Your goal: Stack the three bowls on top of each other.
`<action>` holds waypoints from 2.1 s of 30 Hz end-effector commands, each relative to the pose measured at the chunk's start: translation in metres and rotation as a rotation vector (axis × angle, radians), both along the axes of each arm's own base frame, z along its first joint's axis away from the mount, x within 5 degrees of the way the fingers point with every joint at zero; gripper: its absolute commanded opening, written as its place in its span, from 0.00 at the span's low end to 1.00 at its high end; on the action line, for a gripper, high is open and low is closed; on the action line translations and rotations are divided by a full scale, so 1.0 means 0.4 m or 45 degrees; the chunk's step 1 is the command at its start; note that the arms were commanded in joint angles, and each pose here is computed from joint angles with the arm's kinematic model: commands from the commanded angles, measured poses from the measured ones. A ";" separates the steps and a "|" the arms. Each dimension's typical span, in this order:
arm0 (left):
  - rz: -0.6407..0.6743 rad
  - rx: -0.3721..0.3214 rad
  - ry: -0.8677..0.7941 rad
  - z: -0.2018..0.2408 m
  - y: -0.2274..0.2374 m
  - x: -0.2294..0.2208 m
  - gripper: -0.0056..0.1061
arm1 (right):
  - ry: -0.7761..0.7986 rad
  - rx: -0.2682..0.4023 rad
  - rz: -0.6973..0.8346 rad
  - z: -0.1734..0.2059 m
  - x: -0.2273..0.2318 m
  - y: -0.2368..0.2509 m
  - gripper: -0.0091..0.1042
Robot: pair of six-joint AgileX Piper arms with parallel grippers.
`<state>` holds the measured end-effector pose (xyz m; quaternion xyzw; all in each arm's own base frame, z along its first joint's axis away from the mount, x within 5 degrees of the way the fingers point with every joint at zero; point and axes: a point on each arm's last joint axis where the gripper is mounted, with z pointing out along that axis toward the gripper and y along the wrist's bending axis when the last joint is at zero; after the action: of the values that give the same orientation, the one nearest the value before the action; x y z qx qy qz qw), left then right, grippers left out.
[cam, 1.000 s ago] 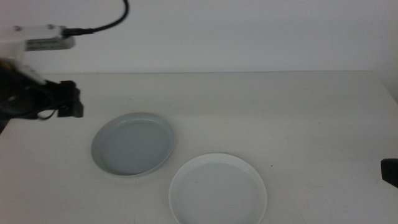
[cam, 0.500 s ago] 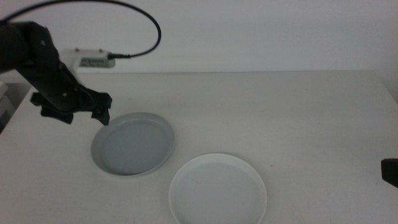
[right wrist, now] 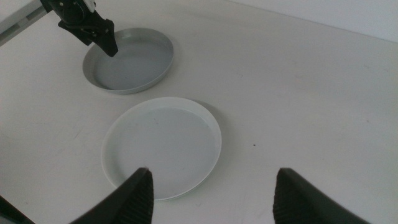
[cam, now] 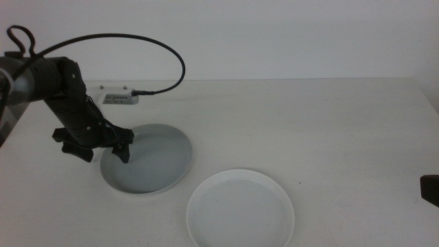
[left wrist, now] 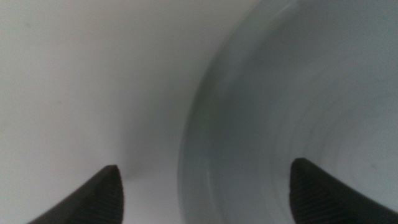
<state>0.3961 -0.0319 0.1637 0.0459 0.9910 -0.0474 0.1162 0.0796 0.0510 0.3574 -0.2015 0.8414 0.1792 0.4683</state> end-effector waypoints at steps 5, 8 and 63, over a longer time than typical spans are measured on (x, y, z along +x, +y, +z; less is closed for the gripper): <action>0.019 -0.034 -0.093 0.053 -0.004 0.012 0.43 | -0.104 0.051 -0.017 0.031 0.006 0.000 0.51; 0.023 -0.035 -0.085 0.052 -0.004 0.011 0.17 | -0.104 0.051 -0.017 0.031 0.006 0.000 0.51; -0.347 -0.095 -0.116 0.229 -0.383 -0.237 0.93 | -0.104 0.051 -0.017 0.031 0.006 0.000 0.51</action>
<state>0.3033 -0.1910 0.2191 0.1852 0.9737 -0.0865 0.1009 0.0796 0.0510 0.3574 -0.2015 0.8414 0.1792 0.4683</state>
